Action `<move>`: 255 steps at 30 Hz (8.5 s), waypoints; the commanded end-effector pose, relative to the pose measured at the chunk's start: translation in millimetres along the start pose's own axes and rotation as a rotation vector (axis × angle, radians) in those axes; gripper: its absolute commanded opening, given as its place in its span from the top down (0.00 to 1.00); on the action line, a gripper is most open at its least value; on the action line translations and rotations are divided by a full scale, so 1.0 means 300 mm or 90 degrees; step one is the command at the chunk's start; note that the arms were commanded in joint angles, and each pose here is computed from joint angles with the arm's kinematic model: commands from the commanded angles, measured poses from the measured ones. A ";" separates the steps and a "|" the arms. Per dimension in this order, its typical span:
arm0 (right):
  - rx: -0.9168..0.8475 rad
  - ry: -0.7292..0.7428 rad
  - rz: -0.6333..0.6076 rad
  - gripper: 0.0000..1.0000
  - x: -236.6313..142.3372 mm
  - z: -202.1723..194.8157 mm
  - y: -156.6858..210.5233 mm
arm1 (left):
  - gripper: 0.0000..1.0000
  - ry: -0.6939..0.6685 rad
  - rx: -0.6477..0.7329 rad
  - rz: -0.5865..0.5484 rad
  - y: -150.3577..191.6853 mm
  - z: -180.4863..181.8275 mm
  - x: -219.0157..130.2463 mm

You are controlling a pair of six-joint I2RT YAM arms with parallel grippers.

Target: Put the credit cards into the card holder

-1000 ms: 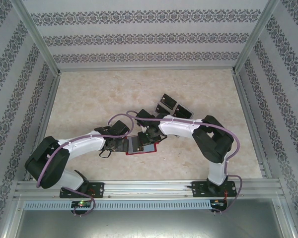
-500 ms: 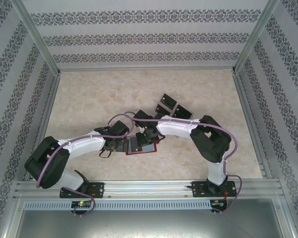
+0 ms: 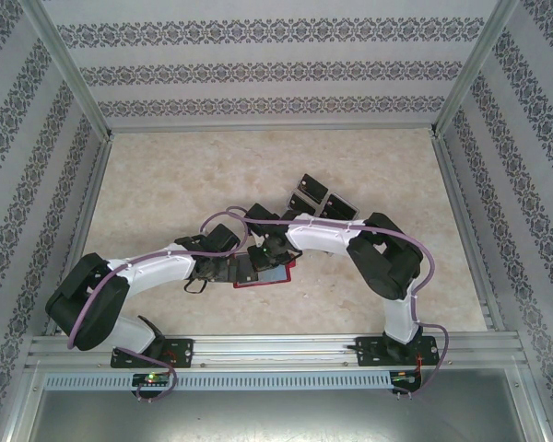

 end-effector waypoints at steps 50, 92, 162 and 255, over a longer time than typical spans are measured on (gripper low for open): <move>0.062 -0.070 -0.058 1.00 -0.097 -0.051 -0.010 | 0.00 -0.001 0.009 0.007 -0.018 -0.020 0.013; 0.191 -0.060 -0.096 0.57 -0.169 -0.200 0.182 | 0.00 0.005 0.011 0.017 -0.006 -0.028 0.033; 0.100 -0.175 -0.077 0.81 -0.156 0.111 -0.022 | 0.00 0.005 -0.074 -0.117 -0.076 0.040 -0.121; -0.095 0.361 -0.079 0.61 -0.311 -0.485 -0.075 | 0.00 -0.004 0.041 -0.026 -0.075 -0.114 0.016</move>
Point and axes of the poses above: each hand's point on the last joint's axis, 136 mm out from that joint toward the fingers, its own x axis out along the fingers, its own z axis along the line the jaws close on, y = z × x, the point moved 3 cm from there along -x, back along the fingers, and after that the axes turned 6 degrees about x, right-handed, at the moved point
